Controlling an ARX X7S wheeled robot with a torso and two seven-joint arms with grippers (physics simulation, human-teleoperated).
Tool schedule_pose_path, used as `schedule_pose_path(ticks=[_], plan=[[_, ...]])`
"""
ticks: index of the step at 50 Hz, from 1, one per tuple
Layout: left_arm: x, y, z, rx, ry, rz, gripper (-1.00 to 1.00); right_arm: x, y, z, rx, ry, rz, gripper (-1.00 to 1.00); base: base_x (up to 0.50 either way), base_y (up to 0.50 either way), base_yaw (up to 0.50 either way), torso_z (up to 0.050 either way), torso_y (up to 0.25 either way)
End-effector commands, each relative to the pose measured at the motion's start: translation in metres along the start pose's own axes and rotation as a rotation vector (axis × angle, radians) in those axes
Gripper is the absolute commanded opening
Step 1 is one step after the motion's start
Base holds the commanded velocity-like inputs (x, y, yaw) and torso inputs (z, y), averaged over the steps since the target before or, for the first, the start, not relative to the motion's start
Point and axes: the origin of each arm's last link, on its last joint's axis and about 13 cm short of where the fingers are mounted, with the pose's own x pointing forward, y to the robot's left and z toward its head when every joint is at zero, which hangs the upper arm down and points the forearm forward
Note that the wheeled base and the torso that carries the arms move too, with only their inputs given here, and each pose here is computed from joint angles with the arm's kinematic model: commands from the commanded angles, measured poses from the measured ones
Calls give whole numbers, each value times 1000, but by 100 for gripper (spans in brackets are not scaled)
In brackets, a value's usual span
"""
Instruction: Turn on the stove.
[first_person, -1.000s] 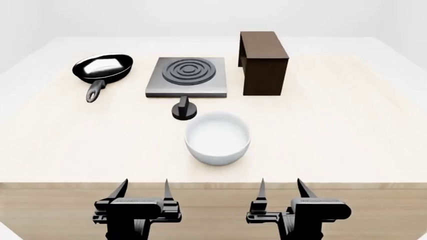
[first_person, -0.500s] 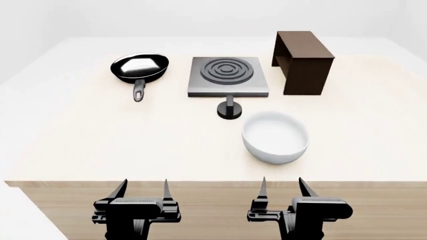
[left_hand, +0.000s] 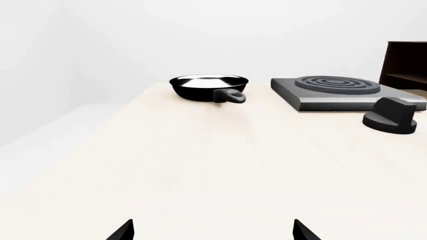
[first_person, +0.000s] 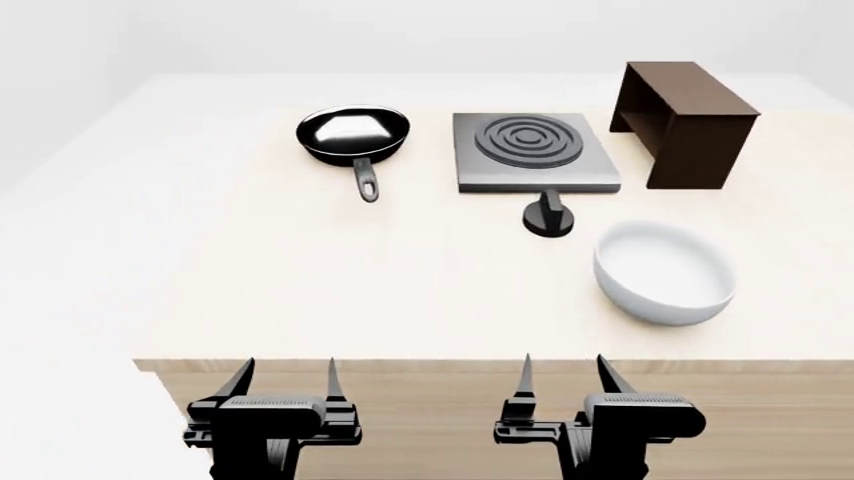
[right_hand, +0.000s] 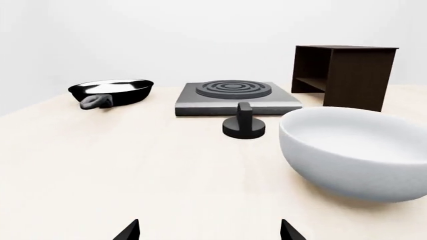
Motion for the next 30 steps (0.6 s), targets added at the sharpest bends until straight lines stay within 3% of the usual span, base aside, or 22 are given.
schedule_pose_path(ticks=[1, 17, 30], plan=[[0, 0, 0, 0, 0, 0, 100, 0, 0, 0, 2, 2, 3, 100, -8, 500, 0, 0, 0], [0, 0, 0, -1, 1, 0, 100, 1, 1, -1, 10, 17, 8, 100, -13, 500, 0, 0, 0], [1, 0, -1, 0, 1, -1, 100, 1, 1, 1, 40, 36, 15, 100, 0, 0, 0, 0, 0]])
